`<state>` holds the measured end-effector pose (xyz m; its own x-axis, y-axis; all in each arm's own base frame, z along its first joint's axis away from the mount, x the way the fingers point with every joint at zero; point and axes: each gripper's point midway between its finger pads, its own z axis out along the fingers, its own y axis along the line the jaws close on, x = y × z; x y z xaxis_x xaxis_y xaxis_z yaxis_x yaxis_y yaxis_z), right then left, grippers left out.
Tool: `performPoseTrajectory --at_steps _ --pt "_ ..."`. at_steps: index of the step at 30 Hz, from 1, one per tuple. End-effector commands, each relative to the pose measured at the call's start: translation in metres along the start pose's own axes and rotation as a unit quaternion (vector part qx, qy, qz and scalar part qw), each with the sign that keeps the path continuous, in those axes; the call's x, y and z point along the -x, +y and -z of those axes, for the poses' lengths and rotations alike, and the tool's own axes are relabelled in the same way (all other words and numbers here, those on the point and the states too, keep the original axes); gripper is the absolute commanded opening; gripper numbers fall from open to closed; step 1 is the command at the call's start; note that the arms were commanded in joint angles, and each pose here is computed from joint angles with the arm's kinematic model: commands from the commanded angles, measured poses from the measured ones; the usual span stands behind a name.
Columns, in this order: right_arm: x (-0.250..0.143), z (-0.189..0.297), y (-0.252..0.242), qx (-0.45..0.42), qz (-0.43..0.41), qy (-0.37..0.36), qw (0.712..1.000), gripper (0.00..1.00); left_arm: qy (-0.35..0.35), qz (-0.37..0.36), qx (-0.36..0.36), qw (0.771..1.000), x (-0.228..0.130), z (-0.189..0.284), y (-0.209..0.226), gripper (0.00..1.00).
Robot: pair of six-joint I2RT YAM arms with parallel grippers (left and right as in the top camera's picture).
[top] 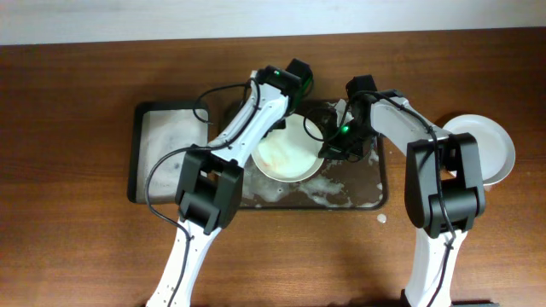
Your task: Clean dirty plates on tray and stack at the side
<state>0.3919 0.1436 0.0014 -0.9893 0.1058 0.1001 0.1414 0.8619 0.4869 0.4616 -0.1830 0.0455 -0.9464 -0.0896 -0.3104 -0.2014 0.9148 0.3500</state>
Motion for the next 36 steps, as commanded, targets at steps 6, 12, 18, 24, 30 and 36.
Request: performPoseTrajectory --at_steps 6,12,18,24,30,36 --pt "-0.012 -0.018 -0.036 -0.065 -0.009 0.024 0.998 0.04 -0.027 0.011 0.016 0.999 -0.007 0.022 -0.001 0.01" --pt "-0.012 -0.018 -0.036 -0.065 -0.009 0.023 0.998 0.04 -0.052 -0.009 -0.024 0.998 0.007 0.06 0.006 0.01" --pt "-0.012 -0.018 -0.036 -0.064 -0.009 0.023 0.998 0.04 -0.067 0.018 -0.113 0.991 0.03 0.123 0.047 0.01" --pt "-0.01 -0.018 -0.035 -0.063 -0.007 0.02 0.998 0.04 -0.041 0.017 -0.099 0.994 0.01 0.129 0.063 0.01" --pt "-0.011 -0.018 -0.036 -0.064 0.003 0.023 0.998 0.04 -0.027 0.0 -0.123 0.992 -0.032 0.083 0.028 0.01" --pt "-0.01 -0.019 -0.031 -0.05 0.005 0.021 0.999 0.04 -0.084 0.003 -0.196 0.977 -0.053 0.058 0.006 0.01"
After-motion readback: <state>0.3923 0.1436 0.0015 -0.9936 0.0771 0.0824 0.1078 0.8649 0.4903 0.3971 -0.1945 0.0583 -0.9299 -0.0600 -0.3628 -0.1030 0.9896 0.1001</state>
